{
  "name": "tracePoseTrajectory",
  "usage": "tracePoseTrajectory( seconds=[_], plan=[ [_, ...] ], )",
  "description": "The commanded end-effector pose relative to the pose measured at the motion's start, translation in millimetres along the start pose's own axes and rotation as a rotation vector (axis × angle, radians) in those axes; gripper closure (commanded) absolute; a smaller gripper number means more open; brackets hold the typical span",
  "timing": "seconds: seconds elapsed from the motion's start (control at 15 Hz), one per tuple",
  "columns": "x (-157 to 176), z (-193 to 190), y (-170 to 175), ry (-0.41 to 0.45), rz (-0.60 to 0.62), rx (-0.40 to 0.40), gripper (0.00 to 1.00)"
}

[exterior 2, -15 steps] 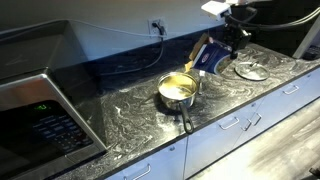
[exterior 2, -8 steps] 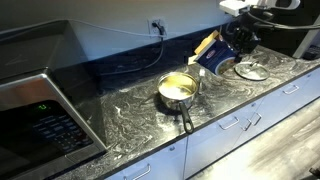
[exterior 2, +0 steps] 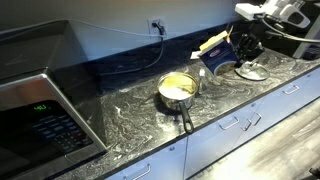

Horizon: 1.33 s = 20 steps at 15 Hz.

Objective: Pour the contents in the box into the pot

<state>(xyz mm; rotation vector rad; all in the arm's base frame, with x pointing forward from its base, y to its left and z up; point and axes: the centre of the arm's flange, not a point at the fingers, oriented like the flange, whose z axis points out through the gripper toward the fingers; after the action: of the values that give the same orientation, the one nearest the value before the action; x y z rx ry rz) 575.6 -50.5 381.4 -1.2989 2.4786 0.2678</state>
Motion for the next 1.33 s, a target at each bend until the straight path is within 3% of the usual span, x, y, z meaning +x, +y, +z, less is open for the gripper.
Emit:
tracePoseTrajectory(
  seconds=[0.0,0.87,1.27],
  plan=[
    [28,5,16,-0.089,0.033,0.043,0.80],
    [88,59,9,-0.297,0.132,0.184,0.80],
    [106,90,10,-0.268,0.199,0.284,0.80]
  ],
)
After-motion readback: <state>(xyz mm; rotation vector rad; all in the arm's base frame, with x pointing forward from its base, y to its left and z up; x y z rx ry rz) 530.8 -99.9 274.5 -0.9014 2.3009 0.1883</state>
